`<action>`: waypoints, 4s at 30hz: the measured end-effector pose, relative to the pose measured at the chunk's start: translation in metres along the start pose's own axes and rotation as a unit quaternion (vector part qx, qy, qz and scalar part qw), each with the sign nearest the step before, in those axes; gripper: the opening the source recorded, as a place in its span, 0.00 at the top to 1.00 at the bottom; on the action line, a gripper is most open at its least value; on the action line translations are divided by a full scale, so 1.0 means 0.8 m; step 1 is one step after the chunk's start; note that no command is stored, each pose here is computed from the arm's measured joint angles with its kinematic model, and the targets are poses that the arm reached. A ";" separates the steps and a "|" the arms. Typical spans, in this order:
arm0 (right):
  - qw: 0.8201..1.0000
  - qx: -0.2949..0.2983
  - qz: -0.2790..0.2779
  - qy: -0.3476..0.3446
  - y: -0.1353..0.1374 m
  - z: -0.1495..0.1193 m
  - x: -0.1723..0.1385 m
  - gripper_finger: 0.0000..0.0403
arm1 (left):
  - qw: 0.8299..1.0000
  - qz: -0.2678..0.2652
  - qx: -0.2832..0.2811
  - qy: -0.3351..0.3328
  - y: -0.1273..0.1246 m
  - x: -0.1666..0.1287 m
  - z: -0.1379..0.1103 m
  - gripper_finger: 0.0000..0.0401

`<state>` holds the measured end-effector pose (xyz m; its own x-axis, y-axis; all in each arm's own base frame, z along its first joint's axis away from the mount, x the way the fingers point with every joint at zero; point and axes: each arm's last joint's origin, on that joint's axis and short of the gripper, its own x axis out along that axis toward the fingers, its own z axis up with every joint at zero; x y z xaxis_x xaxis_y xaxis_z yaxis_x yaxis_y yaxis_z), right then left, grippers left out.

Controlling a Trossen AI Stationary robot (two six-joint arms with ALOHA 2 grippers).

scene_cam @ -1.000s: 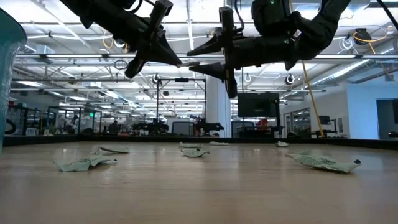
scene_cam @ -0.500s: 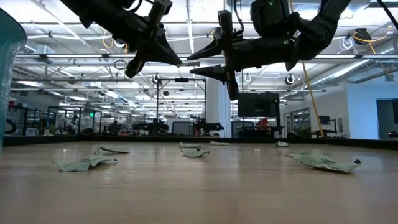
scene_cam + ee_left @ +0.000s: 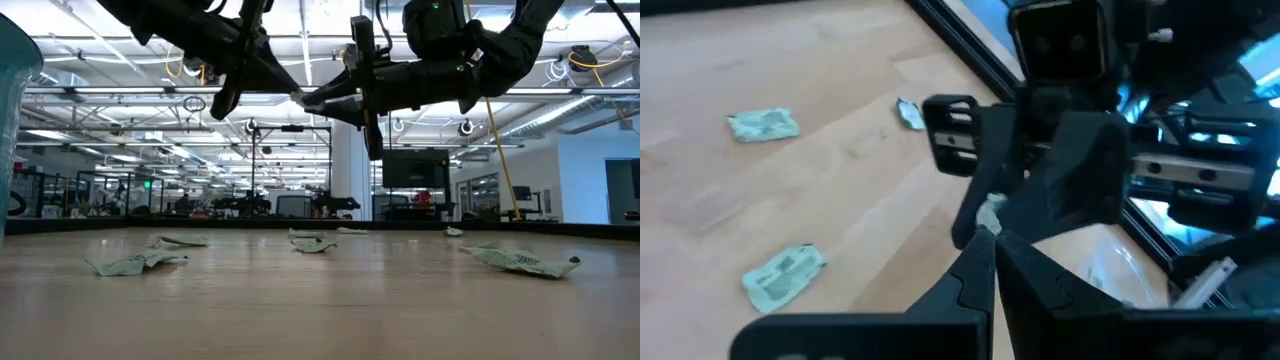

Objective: Pick and place Stevia / Truvia into bins
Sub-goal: Put the light green stevia packet into the transparent bin, then put the green stevia packet into the transparent bin

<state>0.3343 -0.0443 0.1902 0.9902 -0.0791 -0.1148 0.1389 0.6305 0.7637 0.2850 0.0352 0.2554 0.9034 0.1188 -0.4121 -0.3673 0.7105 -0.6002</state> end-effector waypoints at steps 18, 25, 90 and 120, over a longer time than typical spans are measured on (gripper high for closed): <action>1.000 -0.023 0.010 0.015 0.003 -0.004 0.000 0.98 | 0.999 0.023 0.004 0.032 0.006 0.000 -0.007 0.79; 0.999 -0.023 0.009 0.021 0.004 -0.007 0.000 0.97 | 0.999 0.023 0.006 0.031 0.006 0.000 -0.007 0.54; 0.787 -0.088 -0.082 0.605 0.110 -0.173 -0.175 0.73 | 0.989 0.125 0.010 -0.074 0.042 -0.004 0.029 0.43; 0.870 -0.248 -0.364 0.221 -0.084 0.000 -0.169 0.41 | 0.992 0.105 -0.009 -0.063 0.041 -0.003 0.028 0.43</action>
<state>0.1907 -0.0760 0.1545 0.5253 -0.3620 -0.7701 0.5965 0.8021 0.0299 0.2757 0.0735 0.2523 0.8266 0.3494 -0.4413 -0.5532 0.6486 -0.5227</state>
